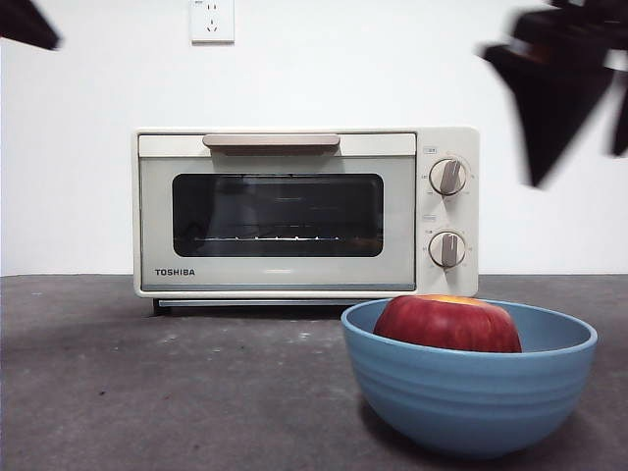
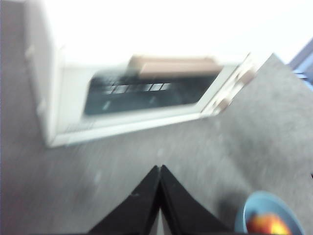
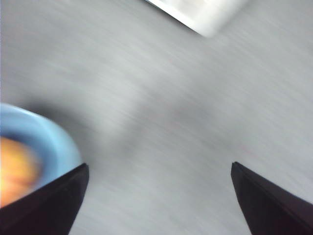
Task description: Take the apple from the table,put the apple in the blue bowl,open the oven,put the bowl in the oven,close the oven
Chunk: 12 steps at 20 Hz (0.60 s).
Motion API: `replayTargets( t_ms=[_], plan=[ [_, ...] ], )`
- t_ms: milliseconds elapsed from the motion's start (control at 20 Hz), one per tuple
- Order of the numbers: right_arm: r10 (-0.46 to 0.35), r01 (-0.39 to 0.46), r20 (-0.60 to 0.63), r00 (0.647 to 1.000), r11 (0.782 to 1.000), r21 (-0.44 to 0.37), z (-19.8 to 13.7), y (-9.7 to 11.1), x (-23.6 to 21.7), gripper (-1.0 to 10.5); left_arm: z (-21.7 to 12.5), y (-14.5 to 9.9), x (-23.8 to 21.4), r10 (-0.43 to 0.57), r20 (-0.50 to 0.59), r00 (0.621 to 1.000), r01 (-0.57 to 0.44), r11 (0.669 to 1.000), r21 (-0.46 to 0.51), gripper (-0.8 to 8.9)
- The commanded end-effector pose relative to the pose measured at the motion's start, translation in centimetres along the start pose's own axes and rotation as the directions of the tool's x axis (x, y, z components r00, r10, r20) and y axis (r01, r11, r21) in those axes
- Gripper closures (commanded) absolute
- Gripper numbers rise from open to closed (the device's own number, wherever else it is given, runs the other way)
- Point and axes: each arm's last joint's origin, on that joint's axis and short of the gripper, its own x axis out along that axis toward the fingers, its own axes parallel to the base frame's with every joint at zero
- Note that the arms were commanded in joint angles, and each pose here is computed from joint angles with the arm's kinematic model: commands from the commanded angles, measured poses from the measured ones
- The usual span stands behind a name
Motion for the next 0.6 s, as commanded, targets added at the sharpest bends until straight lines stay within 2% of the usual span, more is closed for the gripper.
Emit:
replayTargets(
  t_ms=[50, 150, 350, 600],
  plan=[
    [-0.038, 0.038, -0.055, 0.998, 0.999, 0.008, -0.2, -0.8, 0.1, 4.8, 2.0, -0.1, 2.1, -0.036, 0.032, 0.999, 0.035, 0.999, 0.020, 8.06],
    [-0.035, 0.039, -0.107, 0.994, 0.999, 0.033, -0.6, -1.4, 0.3, 4.8, 3.5, 0.0, 4.6, -0.048, 0.030, 0.998, 0.047, 0.998, 0.031, 8.06],
    [0.064, -0.050, -0.163, 0.985, 0.995, 0.091, -0.8, -2.0, 0.7, 4.8, 6.0, 0.5, 9.5, -0.066, -0.013, 0.998, 0.067, 0.997, 0.040, 8.06],
    [0.069, -0.050, -0.175, 0.982, 0.993, 0.107, -0.9, -2.3, 0.7, 4.8, 7.7, 1.0, 14.8, -0.076, -0.065, 0.995, 0.079, 0.996, 0.048, 8.06]
  ],
)
